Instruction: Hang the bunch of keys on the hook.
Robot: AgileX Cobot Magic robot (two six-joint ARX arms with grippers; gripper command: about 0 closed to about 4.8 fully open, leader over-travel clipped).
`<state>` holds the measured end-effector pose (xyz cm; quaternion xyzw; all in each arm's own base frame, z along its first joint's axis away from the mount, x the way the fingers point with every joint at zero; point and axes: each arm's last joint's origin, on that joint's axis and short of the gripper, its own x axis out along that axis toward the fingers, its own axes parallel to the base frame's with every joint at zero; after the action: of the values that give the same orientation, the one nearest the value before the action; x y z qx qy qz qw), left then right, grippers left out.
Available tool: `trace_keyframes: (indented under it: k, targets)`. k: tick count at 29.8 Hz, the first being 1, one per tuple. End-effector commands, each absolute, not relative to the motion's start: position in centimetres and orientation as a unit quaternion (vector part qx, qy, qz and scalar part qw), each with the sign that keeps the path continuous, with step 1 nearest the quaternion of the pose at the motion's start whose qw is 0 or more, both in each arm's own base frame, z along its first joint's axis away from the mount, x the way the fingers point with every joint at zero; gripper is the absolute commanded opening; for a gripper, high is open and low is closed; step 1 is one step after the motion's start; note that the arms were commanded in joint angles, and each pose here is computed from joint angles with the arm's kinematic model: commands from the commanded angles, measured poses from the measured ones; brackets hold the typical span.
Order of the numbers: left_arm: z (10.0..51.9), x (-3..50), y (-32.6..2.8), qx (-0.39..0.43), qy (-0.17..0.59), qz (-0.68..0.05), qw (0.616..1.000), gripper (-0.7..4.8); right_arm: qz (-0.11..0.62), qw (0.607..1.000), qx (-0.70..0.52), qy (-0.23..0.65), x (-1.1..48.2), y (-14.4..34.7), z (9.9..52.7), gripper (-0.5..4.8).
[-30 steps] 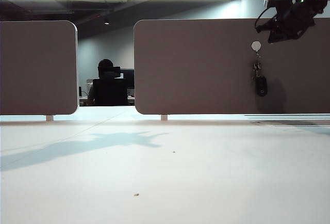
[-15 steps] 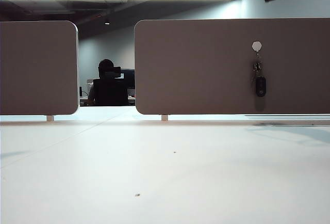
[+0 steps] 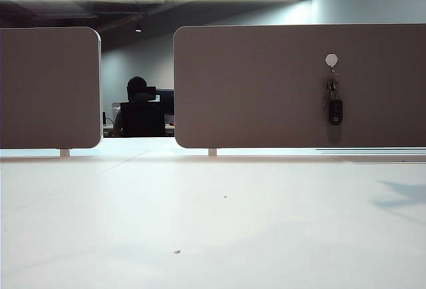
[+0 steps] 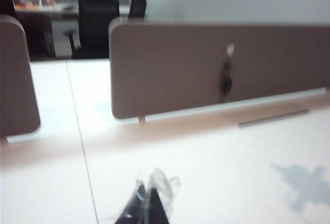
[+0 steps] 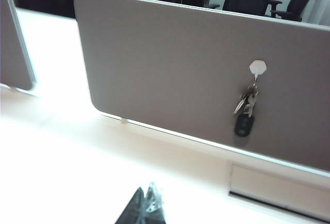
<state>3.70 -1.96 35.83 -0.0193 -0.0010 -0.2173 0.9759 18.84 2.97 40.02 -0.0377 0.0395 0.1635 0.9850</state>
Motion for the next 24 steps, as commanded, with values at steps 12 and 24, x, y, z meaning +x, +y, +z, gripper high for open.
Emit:
trace_keyframes:
  k: [12,24]
  targets:
    - [24.5,8.7,-5.9,-0.063,0.019,-0.294,0.954,-0.05,0.180,0.983,0.005,0.018,10.6,2.5,28.1,-0.08]
    - [18.4,9.4,-6.4,-0.090,0.082,-0.299,0.946,-0.05,0.224,0.973,0.019,0.059,10.4,2.7,19.8,-0.08]
